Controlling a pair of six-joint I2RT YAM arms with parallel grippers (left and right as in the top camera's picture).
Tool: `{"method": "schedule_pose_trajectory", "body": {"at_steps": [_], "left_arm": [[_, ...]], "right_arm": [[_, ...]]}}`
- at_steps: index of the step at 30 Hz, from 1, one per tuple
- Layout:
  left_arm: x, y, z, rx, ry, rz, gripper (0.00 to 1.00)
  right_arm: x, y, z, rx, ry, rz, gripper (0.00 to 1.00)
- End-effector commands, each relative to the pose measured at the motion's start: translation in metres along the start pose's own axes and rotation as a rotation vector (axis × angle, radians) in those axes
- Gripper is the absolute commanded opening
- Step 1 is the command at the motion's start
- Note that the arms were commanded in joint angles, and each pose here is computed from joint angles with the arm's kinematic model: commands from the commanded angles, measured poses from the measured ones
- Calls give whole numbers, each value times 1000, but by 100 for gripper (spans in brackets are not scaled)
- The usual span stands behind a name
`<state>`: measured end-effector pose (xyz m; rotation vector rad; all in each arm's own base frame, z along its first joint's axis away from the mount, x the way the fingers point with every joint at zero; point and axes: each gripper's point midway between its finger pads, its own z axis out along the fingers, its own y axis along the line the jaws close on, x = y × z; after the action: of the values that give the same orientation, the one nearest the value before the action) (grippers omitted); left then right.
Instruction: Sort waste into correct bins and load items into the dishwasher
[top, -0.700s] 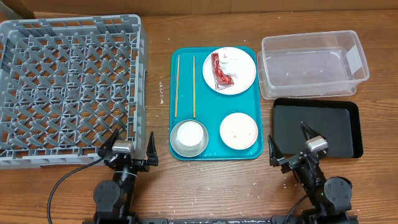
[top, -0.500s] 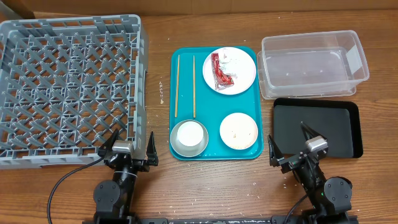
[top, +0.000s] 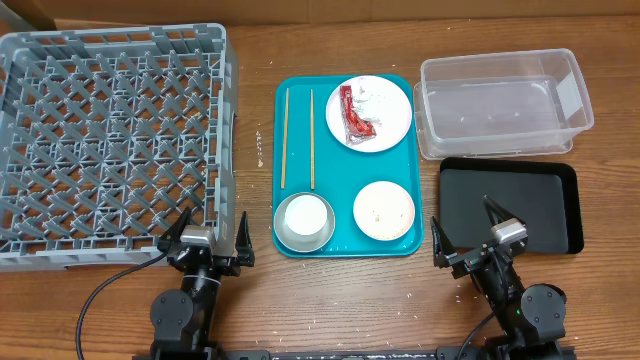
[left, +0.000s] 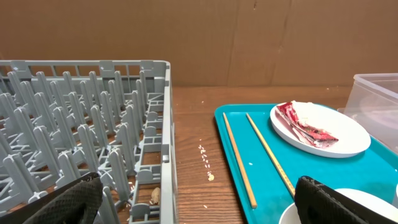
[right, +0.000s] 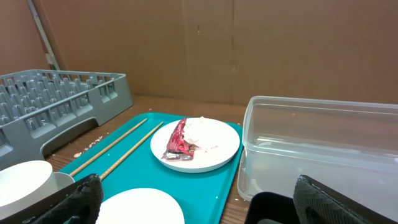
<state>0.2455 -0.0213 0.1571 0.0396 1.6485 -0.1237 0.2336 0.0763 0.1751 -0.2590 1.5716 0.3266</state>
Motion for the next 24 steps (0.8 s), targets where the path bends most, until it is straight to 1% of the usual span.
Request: {"method": "schedule_pose_trajectory", "body": {"at_steps": [1, 9, 12, 24], "left_arm": [[2, 1, 0, -2, 4, -15, 100], [1, 1, 0, -3, 0, -14, 100], [1, 5, 0, -27, -1, -15, 100], [2, 4, 0, -19, 3, -16, 100]], "right_arm": [[2, -2, 0, 11, -3, -4, 100], [2, -2, 0, 11, -3, -4, 100], [2, -2, 0, 11, -3, -4, 100], [2, -2, 0, 10, -3, -4, 100]]}}
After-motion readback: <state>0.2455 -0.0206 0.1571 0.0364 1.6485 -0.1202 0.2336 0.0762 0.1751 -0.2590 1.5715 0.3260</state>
